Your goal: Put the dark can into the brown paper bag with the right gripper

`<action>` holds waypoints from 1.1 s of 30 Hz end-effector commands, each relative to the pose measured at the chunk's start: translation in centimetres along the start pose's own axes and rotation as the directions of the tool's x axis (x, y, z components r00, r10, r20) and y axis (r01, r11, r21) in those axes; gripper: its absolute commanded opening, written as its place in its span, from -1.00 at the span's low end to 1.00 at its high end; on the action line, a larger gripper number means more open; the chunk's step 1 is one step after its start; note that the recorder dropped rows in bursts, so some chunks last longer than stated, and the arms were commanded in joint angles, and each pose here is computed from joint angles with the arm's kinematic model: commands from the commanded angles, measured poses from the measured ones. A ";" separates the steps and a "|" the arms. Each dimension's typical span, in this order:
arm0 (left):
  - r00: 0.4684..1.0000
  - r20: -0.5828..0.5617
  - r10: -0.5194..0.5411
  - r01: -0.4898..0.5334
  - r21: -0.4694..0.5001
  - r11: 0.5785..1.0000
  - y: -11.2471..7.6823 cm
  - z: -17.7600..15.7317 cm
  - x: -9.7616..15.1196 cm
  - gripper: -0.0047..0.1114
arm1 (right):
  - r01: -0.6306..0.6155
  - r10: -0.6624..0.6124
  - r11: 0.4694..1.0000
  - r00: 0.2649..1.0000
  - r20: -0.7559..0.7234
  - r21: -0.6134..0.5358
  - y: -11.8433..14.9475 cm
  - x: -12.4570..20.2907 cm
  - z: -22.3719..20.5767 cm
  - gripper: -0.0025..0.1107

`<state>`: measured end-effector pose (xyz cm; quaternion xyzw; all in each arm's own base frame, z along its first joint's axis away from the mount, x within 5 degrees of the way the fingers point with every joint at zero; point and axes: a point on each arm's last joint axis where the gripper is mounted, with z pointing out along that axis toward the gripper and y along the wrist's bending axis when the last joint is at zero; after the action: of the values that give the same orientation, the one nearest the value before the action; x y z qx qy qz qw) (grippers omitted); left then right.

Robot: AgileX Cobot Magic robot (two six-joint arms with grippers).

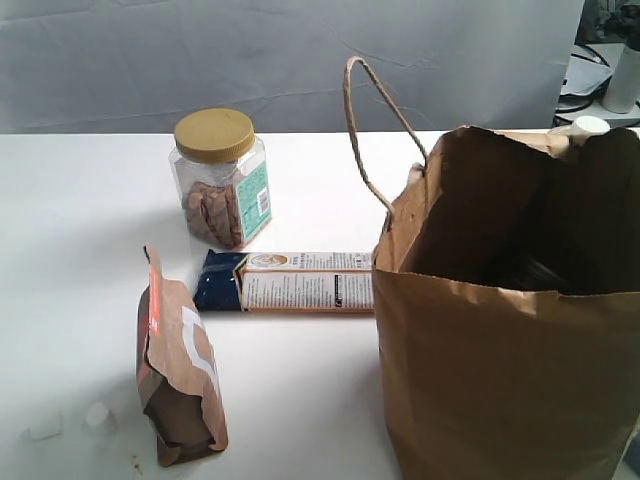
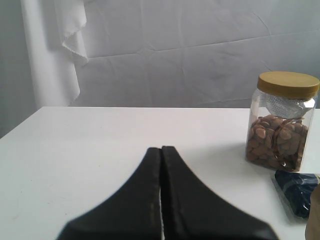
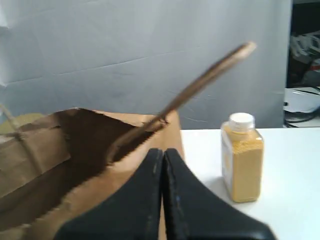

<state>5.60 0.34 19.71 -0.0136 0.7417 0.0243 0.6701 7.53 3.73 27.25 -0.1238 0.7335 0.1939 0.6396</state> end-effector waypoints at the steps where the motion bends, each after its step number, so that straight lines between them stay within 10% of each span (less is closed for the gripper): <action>1: 1.000 0.007 0.000 0.000 0.006 1.000 0.0 0.0 0.0 -0.92 | -0.066 0.059 0.988 0.997 0.055 0.139 -1.5 1.6 0.3 -0.96; 9: 1.000 0.007 0.000 0.000 0.006 1.000 0.0 0.0 0.0 -0.92 | -0.030 0.013 0.973 0.997 0.077 0.231 -2.8 6.3 0.4 -0.96; 33: 1.000 0.005 0.000 0.000 0.006 1.000 0.0 0.0 0.1 -0.92 | 0.062 -0.075 0.988 0.993 0.093 0.139 -1.7 7.0 -2.1 -0.96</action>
<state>5.61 0.34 19.73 -0.0135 0.7410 0.0242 0.6709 5.46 1.58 20.46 -0.0744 0.7097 0.1232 0.6896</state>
